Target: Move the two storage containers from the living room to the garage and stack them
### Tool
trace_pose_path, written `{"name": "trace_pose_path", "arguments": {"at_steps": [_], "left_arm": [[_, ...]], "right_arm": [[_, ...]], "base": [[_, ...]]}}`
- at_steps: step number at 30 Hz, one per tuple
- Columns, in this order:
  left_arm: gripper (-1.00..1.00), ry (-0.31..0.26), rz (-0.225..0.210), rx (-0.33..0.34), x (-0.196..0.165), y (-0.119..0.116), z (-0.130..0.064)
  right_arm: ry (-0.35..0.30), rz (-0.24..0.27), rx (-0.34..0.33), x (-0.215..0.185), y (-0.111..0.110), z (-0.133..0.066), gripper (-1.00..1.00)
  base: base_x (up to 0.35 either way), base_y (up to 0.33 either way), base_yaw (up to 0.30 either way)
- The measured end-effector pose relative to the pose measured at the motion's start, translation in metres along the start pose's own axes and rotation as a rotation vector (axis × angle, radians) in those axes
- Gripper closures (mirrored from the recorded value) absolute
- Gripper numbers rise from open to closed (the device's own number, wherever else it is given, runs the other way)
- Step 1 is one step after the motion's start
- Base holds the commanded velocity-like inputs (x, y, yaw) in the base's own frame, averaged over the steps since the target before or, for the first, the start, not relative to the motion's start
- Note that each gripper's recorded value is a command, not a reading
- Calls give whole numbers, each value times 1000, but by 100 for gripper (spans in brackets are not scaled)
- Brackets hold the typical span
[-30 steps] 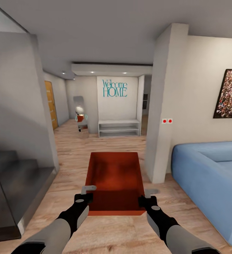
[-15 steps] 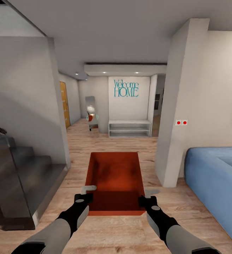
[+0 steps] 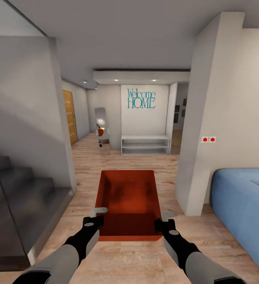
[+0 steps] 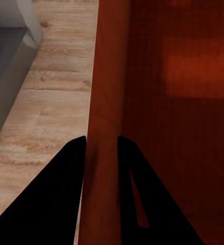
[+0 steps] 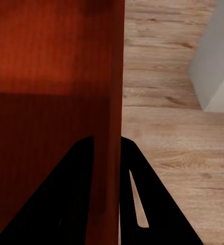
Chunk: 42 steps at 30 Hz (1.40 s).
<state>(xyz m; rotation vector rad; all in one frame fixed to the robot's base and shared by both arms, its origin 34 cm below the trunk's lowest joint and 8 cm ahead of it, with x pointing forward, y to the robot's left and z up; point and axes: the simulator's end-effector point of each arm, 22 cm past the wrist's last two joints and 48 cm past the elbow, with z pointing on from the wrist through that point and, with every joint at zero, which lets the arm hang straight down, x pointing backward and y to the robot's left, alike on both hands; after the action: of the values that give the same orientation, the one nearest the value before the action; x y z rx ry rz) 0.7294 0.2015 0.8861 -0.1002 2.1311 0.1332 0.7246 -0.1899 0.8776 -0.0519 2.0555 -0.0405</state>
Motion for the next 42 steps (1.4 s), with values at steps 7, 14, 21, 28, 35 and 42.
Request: {"name": "trace_pose_path", "arguments": {"at_steps": [7,14,21,28,35,42], "left_arm": [[100,-2,1,1,-1,0,0],[100,-7,-5,0,-1,0,0],[100,-4,-8,-1,2,0,0],[100,-7,-9,-1,1,0,0],[100,-7,-9,0,1,0,0],[100,-8,-9,1,1,0,0]], "right_arm": [[-2,2,0,0,0,0,100],[-7,-3,1,-2,0,0,100],[-5,-10,1,-2,0,0,100],[-8,-11,1,-3,0,0,100],[-8,-10,1,-3,0,0,100],[-9,-10,1,-3,0,0,100]], "base": [[322,0,0],[322,0,0],[323,0,0],[323,0,0],[323,0,0],[323,0,0]]}}
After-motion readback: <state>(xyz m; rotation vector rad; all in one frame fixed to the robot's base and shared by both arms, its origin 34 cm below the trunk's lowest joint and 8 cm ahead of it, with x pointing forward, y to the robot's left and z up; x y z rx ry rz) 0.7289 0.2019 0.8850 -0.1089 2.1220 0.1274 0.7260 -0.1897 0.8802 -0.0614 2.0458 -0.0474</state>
